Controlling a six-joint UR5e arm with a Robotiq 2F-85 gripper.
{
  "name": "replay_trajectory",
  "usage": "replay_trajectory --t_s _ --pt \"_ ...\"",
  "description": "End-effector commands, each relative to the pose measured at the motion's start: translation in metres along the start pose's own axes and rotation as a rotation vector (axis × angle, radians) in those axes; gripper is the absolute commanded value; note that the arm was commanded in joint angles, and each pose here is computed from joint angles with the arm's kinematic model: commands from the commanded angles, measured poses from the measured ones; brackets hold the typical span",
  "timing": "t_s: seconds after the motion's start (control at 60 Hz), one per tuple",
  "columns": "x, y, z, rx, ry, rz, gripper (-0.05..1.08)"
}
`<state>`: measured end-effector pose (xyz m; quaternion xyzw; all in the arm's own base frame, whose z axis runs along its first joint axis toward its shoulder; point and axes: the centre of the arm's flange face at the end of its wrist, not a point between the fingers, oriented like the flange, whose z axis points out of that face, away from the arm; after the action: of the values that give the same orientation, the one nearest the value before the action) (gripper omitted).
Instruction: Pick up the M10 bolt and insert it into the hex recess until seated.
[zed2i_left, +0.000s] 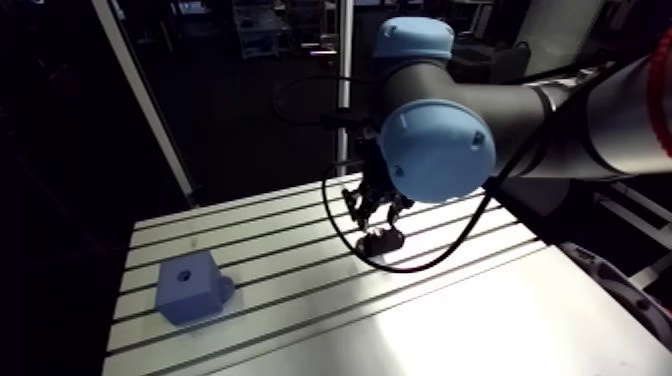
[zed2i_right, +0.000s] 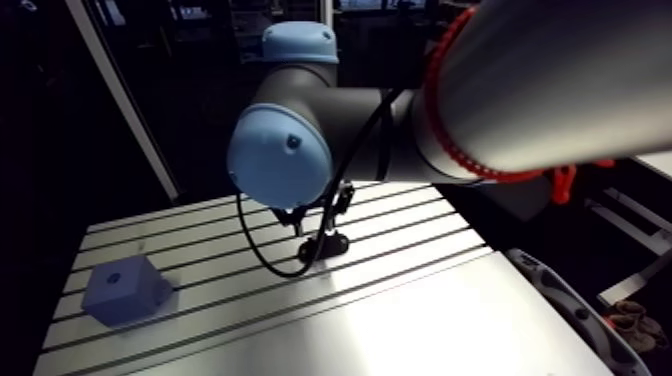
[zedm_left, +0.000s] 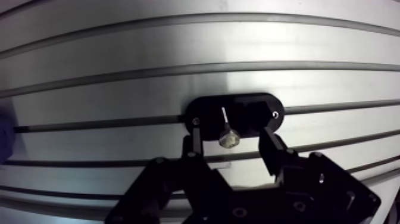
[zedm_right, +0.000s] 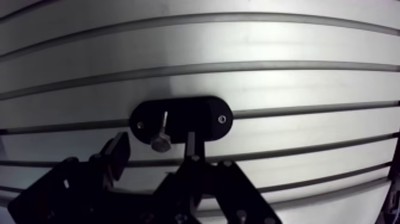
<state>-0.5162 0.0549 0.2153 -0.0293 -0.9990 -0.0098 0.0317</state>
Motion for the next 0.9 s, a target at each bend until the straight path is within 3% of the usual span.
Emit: replay_trajectory --t_s 0.017,0.9 --pt "-0.002 0.000 0.003 -0.001 -0.008 0.000 0.41" --pt "0.000 0.004 0.016 0.000 -0.008 0.000 0.45"
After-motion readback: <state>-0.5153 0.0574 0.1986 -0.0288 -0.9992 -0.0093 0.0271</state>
